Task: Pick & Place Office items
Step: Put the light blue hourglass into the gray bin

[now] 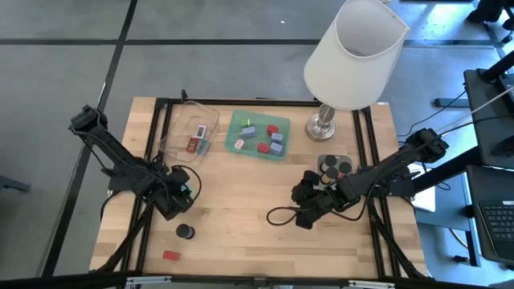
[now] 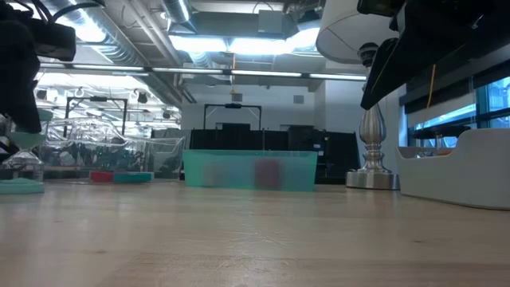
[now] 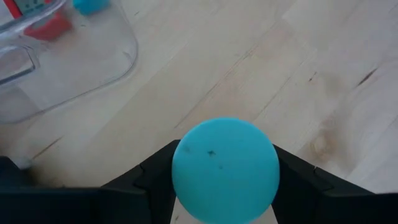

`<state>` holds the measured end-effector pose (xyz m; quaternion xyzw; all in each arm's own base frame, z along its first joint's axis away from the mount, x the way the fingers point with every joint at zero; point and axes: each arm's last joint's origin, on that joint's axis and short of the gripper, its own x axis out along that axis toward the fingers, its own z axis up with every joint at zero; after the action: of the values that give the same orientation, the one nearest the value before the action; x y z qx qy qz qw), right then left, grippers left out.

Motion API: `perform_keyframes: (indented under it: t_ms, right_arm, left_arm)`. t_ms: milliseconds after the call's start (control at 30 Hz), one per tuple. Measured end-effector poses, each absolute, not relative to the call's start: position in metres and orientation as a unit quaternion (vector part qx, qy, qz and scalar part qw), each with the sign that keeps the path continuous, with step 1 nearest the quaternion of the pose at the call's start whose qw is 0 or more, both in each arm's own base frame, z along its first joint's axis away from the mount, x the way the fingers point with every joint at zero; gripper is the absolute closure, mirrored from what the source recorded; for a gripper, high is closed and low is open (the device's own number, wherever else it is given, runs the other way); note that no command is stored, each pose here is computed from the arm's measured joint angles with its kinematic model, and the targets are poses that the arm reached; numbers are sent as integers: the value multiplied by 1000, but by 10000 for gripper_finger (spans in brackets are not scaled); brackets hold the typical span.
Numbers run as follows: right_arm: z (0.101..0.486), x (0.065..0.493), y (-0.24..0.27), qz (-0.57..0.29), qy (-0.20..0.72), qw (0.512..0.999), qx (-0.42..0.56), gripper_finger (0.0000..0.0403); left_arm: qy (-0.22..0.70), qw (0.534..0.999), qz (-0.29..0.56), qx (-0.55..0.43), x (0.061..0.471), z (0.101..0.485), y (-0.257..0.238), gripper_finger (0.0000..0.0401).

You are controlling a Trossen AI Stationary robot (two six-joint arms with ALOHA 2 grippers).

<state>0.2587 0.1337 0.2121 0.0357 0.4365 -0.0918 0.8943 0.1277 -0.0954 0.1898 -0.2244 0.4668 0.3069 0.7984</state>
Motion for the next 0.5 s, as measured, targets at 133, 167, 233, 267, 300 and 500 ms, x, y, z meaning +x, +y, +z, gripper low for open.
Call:
perform_keyframes:
  t_ms: [133,167,233,267,300,500]
  right_arm:
    - [212,259,134,-92,436,894,36,114]
    - [212,259,134,-92,436,894,36,114]
    - [212,259,134,-92,437,894,36,114]
    - [212,259,134,-92,437,894,36,114]
    - [212,259,134,-92,437,894,36,114]
    - [212,259,134,-92,436,894,36,114]
  left_arm:
    - [443,818,291,-224,133,191,-98,200]
    - [432,826,284,-227,136,192,-98,201]
    - [409,841,268,-232,145,194,-99,203]
    - [398,848,259,-234,151,196,-98,204]
    - [388,855,249,-236,157,197,-97,204]
    - [341,885,204,-241,203,198,-81,203]
